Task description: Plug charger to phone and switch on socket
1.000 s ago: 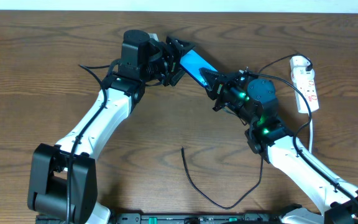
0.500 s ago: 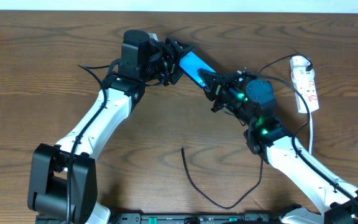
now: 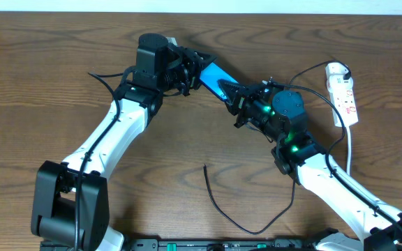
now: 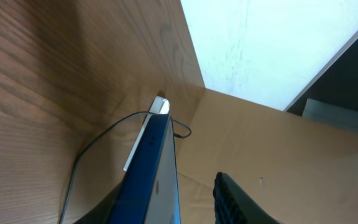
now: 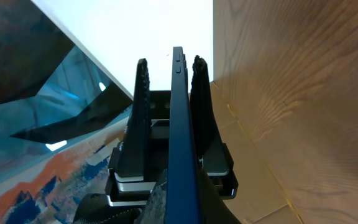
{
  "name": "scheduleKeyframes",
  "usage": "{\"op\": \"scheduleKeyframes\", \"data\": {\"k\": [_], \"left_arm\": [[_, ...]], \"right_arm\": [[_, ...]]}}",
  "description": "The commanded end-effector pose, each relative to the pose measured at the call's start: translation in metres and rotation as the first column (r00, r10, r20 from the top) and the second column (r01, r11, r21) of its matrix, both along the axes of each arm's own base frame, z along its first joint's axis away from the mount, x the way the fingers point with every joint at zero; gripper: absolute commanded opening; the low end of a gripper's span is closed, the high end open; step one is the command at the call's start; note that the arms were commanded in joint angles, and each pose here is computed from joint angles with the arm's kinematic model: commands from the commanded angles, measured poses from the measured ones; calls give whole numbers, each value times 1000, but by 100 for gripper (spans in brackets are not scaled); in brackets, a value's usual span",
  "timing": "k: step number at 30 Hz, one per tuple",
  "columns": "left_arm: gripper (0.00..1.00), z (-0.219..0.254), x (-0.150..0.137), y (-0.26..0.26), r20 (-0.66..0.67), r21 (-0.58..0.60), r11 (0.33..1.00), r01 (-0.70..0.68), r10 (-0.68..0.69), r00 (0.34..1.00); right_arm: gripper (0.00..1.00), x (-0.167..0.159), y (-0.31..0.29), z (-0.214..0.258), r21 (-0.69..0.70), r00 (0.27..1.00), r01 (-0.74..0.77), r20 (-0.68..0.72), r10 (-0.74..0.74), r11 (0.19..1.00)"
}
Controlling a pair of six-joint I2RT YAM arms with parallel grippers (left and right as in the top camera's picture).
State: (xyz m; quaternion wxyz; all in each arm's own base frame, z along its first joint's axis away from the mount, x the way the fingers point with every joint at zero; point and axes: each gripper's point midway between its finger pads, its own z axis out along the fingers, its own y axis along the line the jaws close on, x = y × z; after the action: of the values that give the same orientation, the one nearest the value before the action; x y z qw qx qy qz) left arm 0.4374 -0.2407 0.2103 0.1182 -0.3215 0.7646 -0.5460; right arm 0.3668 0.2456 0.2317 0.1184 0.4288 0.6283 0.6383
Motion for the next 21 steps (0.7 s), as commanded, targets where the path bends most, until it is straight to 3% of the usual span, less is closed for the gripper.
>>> {"op": "scheduleKeyframes", "data": {"k": [1,21], "left_arm": [[33,22,1,2,62,-5,1000,1,-1,998],[19,22,1,1,62,-5,1000,3,-3,998]], "right_arm": [[1,1,4,15,25,1000,1,31,-2,1000],[1,-1,6,15,25,1000,-6,31,5,1000]]}}
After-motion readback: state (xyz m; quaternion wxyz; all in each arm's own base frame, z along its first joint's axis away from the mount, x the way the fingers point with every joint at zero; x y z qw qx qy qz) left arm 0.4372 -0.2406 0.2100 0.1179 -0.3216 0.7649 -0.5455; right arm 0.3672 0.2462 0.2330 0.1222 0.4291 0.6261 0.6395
